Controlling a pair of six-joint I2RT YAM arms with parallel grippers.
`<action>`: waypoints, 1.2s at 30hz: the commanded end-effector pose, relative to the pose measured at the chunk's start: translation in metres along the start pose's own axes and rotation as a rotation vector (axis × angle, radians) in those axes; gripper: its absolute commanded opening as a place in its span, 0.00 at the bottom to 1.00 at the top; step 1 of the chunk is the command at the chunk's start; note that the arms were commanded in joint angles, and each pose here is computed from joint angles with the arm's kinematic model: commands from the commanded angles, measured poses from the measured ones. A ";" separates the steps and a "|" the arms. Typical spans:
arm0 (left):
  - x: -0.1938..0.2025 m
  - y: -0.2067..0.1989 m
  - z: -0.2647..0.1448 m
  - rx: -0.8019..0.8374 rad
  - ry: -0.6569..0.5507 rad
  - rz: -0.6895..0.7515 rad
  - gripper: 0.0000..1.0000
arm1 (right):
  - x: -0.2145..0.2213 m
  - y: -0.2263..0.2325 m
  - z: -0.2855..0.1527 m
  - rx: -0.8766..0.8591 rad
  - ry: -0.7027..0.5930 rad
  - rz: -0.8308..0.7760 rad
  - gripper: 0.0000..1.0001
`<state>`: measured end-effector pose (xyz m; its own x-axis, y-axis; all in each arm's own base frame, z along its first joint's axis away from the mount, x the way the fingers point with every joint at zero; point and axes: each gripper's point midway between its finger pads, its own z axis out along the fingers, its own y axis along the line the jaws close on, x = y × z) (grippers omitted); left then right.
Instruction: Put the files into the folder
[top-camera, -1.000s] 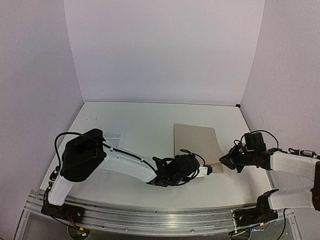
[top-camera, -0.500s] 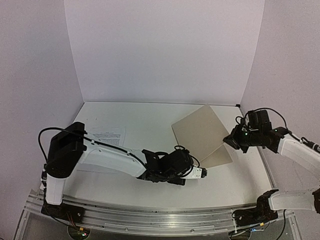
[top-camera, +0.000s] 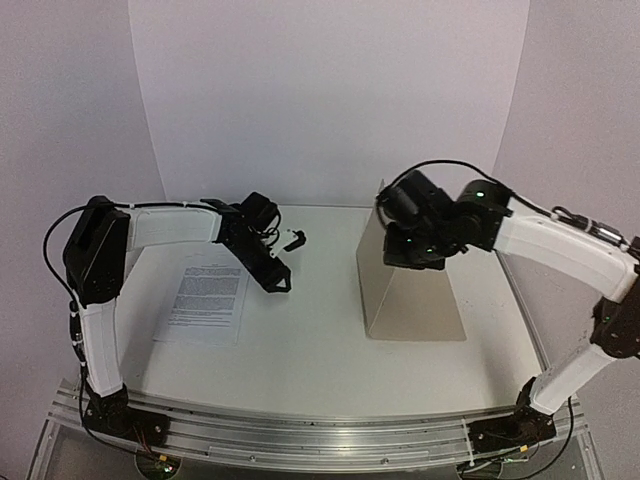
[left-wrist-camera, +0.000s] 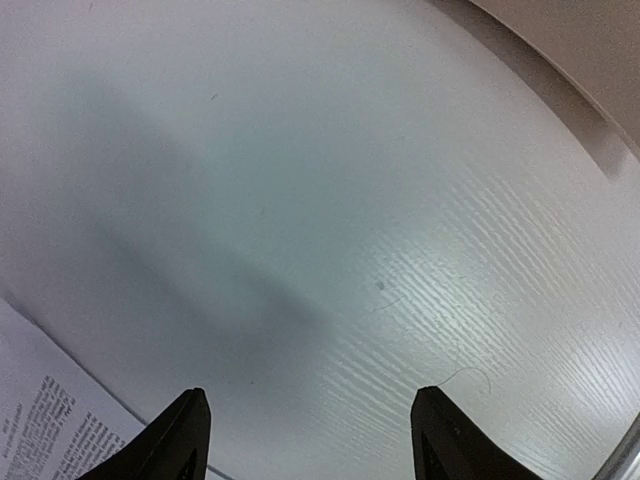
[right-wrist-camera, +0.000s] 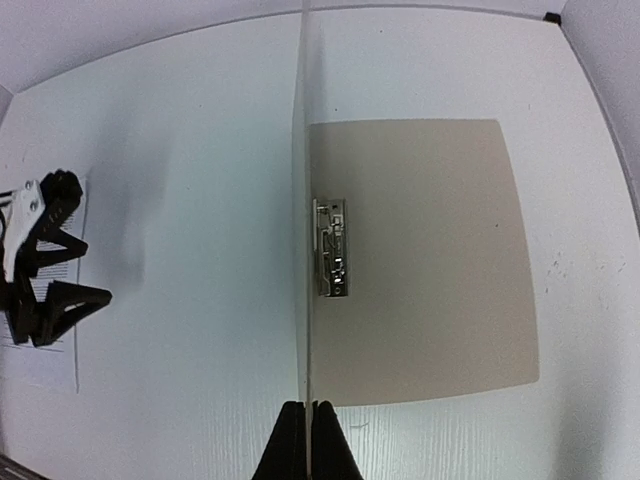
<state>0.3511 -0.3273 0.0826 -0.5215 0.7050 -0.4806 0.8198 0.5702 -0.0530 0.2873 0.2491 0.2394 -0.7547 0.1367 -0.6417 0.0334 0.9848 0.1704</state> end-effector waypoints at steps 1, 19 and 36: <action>0.001 0.013 -0.004 0.126 0.055 -0.255 0.69 | -0.006 0.006 -0.016 0.321 -0.145 -0.177 0.00; -0.004 0.115 -0.019 0.105 -0.044 -0.401 0.68 | 0.102 0.201 0.058 -0.073 0.053 -0.406 0.48; 0.020 0.195 -0.104 -0.124 -0.135 -0.523 0.79 | 0.031 0.269 0.030 -0.630 0.066 -0.247 0.92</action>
<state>0.4804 -0.1784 0.0972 -0.8446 0.2902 -0.4499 0.4413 0.8531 -0.2782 0.2317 0.5538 0.1918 -0.6745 -0.3453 -0.6525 -0.6468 0.7024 0.2970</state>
